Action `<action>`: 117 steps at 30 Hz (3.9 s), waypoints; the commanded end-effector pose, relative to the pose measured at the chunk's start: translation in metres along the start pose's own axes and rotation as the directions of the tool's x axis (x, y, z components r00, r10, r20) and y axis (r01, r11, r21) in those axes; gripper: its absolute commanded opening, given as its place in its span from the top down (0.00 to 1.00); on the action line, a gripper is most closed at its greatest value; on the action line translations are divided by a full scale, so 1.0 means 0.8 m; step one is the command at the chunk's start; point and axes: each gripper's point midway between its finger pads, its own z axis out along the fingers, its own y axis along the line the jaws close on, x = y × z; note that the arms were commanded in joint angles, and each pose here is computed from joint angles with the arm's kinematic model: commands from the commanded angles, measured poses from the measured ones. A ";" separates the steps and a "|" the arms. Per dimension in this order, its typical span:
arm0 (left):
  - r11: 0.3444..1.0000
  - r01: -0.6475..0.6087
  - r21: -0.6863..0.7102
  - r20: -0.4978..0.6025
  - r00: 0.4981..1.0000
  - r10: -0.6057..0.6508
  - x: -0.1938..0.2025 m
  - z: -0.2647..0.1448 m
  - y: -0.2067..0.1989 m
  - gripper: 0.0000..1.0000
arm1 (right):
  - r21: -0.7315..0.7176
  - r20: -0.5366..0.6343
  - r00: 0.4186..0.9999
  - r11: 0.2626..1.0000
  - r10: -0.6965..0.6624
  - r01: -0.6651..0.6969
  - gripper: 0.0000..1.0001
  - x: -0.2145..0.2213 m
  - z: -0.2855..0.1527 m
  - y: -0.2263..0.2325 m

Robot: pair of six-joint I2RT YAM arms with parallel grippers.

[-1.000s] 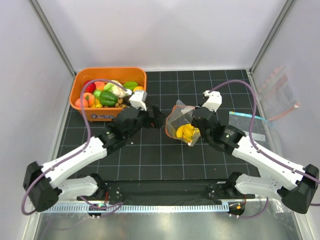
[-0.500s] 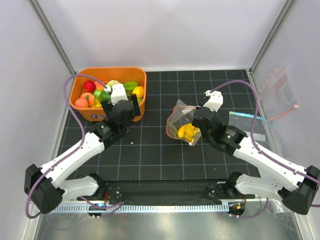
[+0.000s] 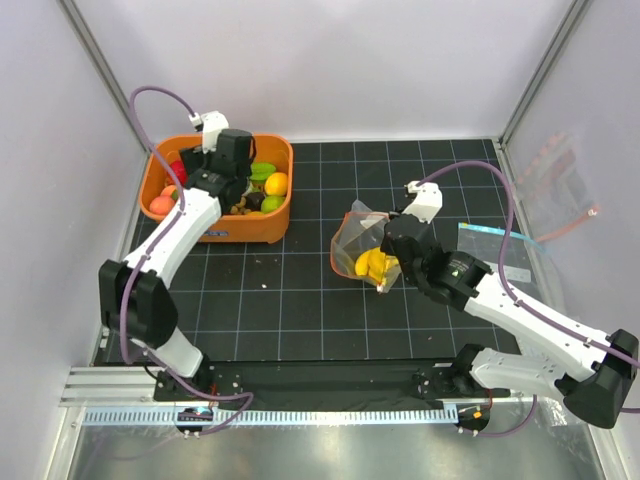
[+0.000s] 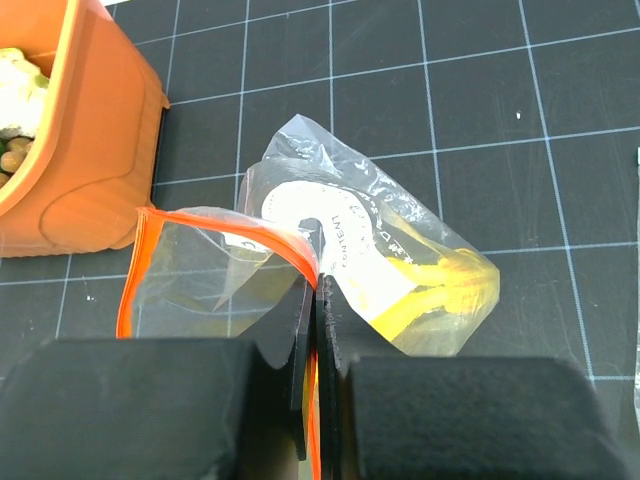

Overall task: Place the food in the zip-top bag and seal the zipper
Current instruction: Pick up the fake fruit from the bin, then place the fake fruit in the zipper food storage bag.

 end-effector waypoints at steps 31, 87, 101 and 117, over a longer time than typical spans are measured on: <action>0.961 -0.055 -0.270 -0.123 0.992 0.022 0.039 0.243 0.082 0.00 | -0.108 0.053 0.993 0.990 0.101 -0.095 0.99 -0.028 -0.019 0.016; 0.372 0.066 0.926 -0.065 0.998 -0.014 0.048 -0.352 -0.218 0.66 | -0.199 -0.027 0.998 0.979 0.050 -0.054 0.99 -0.010 -0.012 0.049; 0.255 0.072 0.964 -0.065 0.997 -0.036 0.093 -0.387 -0.239 0.65 | -0.198 0.045 0.985 0.967 0.169 -0.157 0.99 -0.028 -0.029 0.028; 0.270 0.043 0.962 -0.046 0.999 0.005 0.106 -0.379 -0.255 0.07 | -0.188 0.065 0.979 0.966 0.195 -0.180 0.99 -0.034 -0.035 0.019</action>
